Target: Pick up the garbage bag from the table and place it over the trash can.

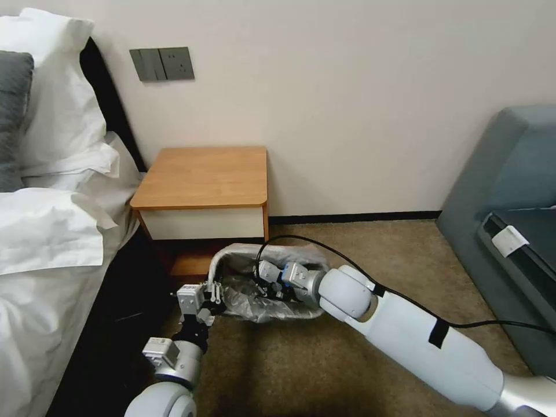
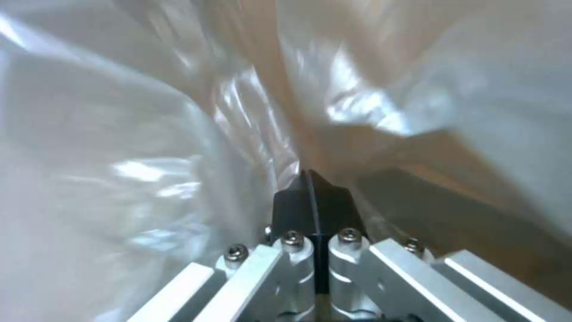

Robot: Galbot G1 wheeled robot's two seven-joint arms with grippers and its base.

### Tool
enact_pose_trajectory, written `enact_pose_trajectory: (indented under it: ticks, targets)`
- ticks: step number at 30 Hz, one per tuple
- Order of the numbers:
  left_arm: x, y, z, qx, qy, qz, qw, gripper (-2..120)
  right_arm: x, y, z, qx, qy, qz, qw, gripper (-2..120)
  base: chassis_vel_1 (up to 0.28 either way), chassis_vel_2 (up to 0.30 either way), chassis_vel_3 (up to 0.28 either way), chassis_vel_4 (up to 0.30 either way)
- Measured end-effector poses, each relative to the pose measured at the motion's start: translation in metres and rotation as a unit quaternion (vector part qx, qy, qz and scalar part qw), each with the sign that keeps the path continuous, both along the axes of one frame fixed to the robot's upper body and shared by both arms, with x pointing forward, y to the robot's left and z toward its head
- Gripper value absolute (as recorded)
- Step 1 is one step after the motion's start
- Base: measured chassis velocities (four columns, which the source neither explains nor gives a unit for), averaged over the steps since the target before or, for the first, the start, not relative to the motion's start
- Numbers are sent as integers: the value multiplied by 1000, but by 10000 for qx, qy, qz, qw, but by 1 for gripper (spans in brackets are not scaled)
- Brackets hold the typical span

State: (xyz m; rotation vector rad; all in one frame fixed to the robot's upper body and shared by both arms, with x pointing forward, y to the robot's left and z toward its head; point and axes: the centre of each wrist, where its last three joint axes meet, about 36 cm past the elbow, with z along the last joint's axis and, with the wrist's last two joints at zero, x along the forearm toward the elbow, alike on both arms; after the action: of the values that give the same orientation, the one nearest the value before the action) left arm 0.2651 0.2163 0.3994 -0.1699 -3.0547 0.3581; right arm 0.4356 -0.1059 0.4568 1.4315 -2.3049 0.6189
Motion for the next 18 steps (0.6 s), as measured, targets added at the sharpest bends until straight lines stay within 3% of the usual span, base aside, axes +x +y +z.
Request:
enact_pose_trajectory:
  ticks: [14, 18]
  targets:
    - [1, 12, -9, -204, 219, 297, 9991, 5, -22, -20, 44, 950, 586, -398, 9930, 0, 0, 0, 0, 0]
    - [2, 15, -9, -441, 412, 458, 9971, 5, -43, -43, 56, 1305, 726, -609, 9869, 0, 0, 0, 0, 0]
